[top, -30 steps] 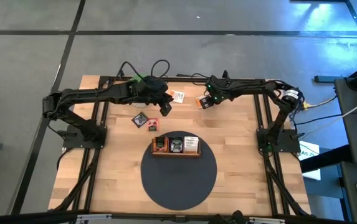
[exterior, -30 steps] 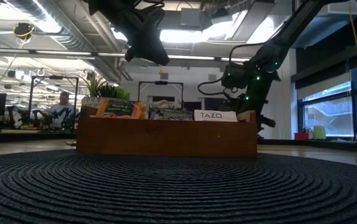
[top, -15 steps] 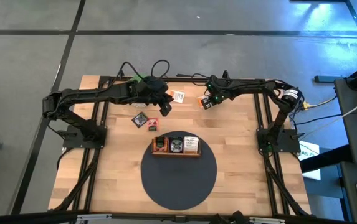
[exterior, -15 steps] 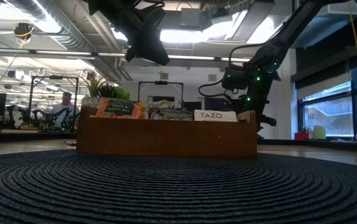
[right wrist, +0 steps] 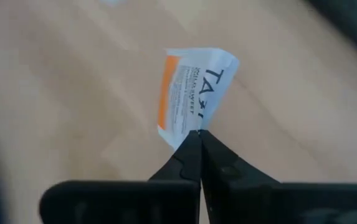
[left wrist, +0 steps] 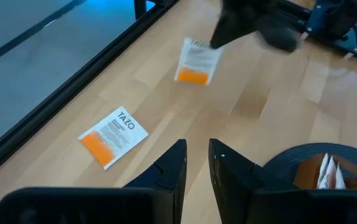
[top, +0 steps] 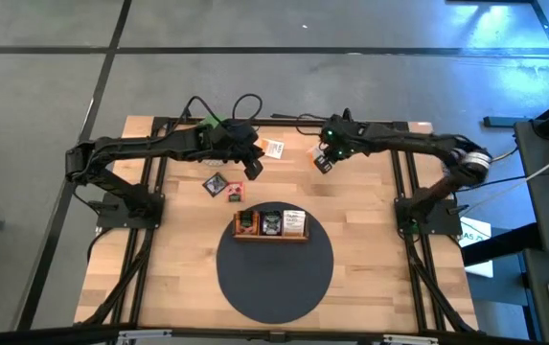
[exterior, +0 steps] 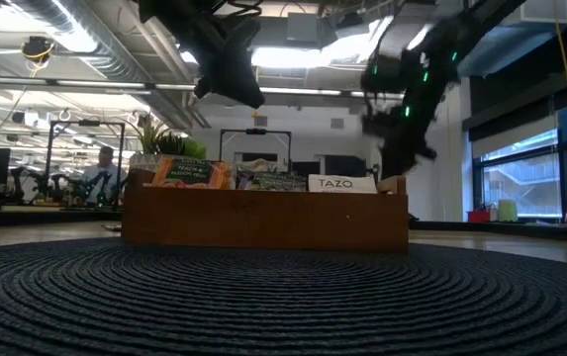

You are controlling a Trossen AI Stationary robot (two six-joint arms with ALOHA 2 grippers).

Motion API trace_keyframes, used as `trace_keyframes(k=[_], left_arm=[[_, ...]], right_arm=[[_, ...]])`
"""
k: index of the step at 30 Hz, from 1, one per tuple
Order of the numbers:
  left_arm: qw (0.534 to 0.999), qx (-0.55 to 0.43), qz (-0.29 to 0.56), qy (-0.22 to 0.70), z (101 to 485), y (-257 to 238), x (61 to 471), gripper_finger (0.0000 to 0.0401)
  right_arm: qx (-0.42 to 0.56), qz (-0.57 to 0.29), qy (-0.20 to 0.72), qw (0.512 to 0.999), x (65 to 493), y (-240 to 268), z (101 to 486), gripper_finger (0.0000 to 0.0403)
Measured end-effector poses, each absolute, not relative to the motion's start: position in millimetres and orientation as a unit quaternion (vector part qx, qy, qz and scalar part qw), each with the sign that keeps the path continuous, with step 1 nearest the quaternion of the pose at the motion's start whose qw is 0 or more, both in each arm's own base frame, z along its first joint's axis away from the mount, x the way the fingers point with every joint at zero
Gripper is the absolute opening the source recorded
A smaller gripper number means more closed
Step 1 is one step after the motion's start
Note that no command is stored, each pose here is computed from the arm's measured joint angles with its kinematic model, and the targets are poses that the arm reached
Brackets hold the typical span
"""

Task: Pick & Place Tea
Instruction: Put the right white tea bag into the right slot of the wooden organizer

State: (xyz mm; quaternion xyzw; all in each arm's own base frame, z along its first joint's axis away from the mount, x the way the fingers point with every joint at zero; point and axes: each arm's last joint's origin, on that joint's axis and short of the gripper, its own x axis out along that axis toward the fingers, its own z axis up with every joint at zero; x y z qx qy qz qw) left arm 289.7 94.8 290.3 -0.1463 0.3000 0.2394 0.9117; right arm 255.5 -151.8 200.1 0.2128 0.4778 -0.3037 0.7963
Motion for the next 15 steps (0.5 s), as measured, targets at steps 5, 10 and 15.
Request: trace_keyframes(k=[5, 10, 15], left_arm=[[0.912, -0.148, 0.236, 0.3, 290, 94, 290, 0.0067], [0.909, -0.192, 0.224, 0.294, 290, 88, 292, 0.0067], [0.906, -0.212, 0.214, 0.298, 289, 76, 295, 0.0064]], right_arm=[[0.116, -0.227, 0.427, 0.868, 258, -104, 254, 0.0002], [0.047, -0.166, 0.394, 0.903, 260, -50, 294, 0.0001], [0.003, -0.099, 0.407, 0.908, 270, -2, 312, 0.0001]])
